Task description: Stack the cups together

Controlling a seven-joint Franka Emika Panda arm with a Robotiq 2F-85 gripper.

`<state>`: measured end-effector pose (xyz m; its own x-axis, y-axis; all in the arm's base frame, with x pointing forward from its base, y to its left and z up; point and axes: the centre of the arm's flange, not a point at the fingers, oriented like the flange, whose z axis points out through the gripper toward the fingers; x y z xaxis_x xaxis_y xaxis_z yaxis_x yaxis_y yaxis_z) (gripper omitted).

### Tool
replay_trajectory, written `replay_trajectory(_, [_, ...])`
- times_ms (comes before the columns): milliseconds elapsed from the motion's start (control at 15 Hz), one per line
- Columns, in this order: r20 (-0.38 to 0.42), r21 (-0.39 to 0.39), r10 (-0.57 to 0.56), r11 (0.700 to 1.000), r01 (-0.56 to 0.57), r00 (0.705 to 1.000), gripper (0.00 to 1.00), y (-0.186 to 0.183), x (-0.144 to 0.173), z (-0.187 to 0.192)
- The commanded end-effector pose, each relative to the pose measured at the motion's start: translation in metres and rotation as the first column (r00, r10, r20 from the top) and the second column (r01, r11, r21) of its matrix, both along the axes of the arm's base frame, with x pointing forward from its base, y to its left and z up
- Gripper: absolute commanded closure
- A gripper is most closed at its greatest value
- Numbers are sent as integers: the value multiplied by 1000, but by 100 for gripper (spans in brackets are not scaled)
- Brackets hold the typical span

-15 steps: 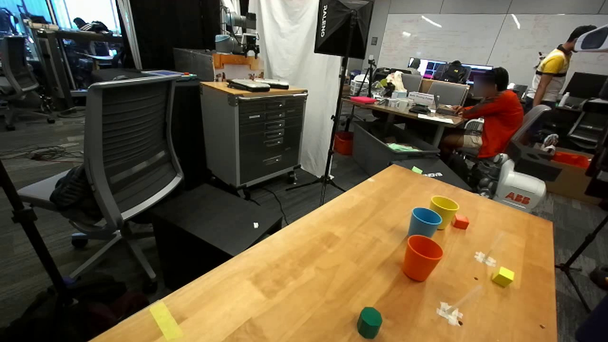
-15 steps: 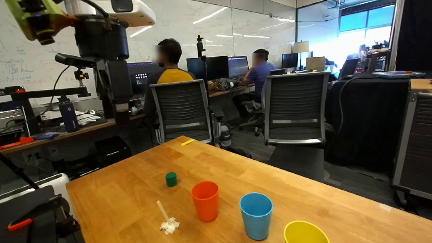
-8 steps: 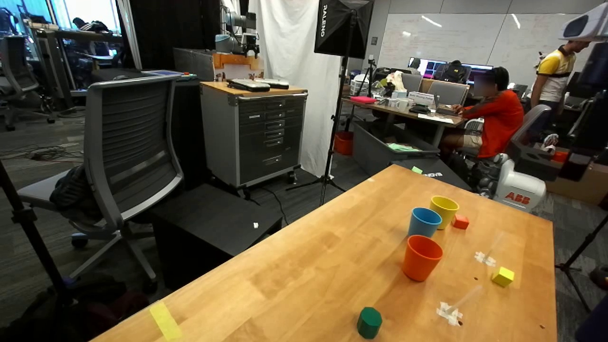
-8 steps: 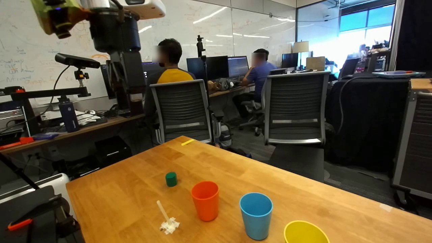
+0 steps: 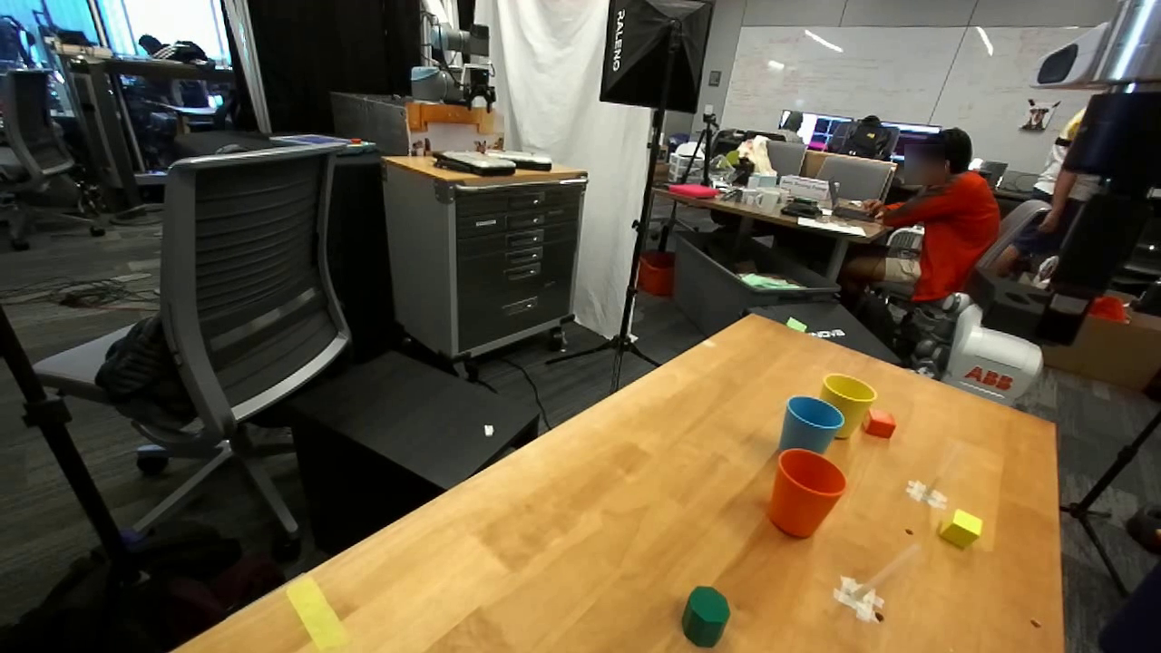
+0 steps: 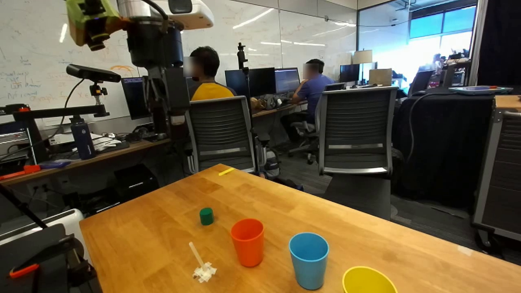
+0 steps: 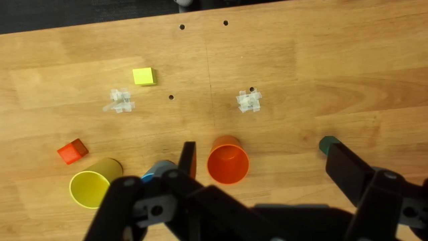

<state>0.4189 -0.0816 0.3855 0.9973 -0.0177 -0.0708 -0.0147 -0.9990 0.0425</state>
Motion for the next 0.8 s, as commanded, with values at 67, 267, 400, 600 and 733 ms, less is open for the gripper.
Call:
replay_trajectory(67, [1,0,0,1000,0,1000,0,0,0,0])
replay_trajectory(267, [7,6,-3,1000,3,1000,0,1,1,0])
replay_trajectory(400, [35,18,-9,1000,8,999,0,3,6,1])
replay_trajectory(600, [70,20,-19,1000,18,997,0,13,21,12])
replay_trajectory(733, [90,21,-10,1000,8,996,0,22,29,20])
